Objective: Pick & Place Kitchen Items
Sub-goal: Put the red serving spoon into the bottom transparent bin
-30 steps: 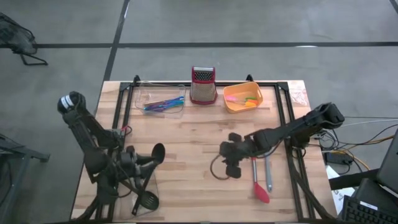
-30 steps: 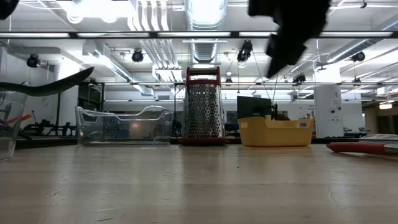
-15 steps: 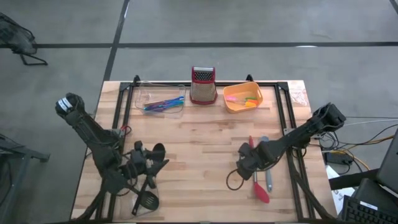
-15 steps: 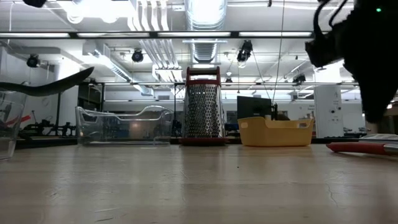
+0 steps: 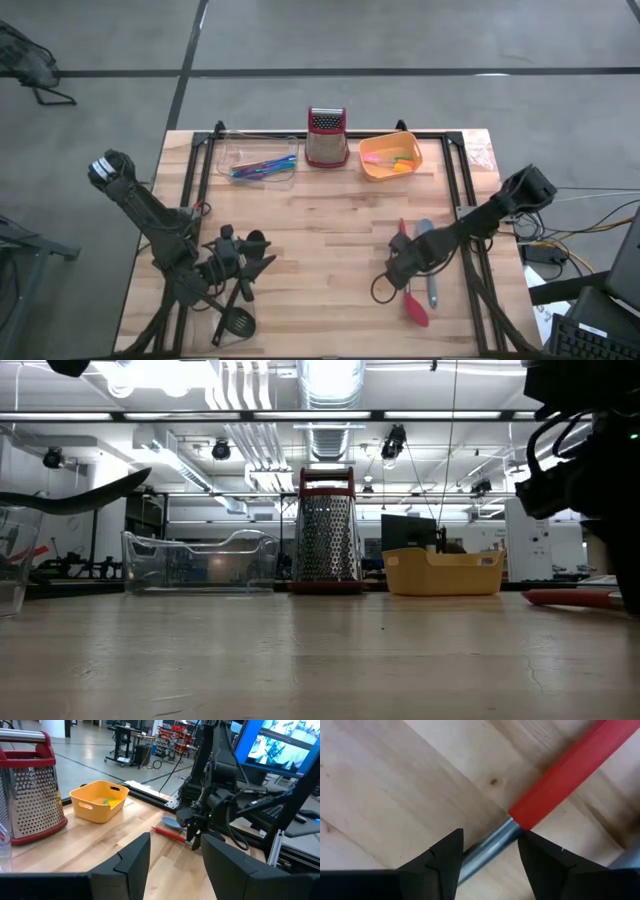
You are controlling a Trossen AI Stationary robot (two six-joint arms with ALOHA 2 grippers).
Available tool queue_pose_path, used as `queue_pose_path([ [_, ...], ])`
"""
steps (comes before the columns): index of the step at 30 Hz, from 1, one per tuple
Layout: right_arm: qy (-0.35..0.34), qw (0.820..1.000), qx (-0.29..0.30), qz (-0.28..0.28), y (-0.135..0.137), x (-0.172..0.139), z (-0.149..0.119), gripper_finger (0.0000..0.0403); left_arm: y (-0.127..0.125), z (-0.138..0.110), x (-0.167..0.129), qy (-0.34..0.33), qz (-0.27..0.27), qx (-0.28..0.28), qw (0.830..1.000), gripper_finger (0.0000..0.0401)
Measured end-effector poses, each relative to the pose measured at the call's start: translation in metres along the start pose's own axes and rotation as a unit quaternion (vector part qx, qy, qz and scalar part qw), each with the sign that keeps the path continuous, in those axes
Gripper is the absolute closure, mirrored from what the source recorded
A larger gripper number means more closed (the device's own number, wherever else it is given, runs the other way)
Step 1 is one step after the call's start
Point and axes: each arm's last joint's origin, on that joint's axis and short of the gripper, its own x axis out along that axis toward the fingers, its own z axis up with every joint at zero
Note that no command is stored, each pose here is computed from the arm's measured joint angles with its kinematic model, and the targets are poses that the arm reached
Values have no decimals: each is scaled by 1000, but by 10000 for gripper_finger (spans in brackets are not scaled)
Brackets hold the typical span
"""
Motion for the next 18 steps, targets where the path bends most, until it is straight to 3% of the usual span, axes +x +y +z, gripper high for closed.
queue_pose_path([
  [5,-1,1000,12,0,-7,9,-2,241,-1,1,0,-3,-1,-7,1000,220],
  [11,-5,1000,-13,-8,-9,9,-2,283,0,2,2,-4,3,-7,1000,220],
  [18,-48,991,-127,16,6,-1,4,320,0,2,5,6,-9,8,1000,220],
])
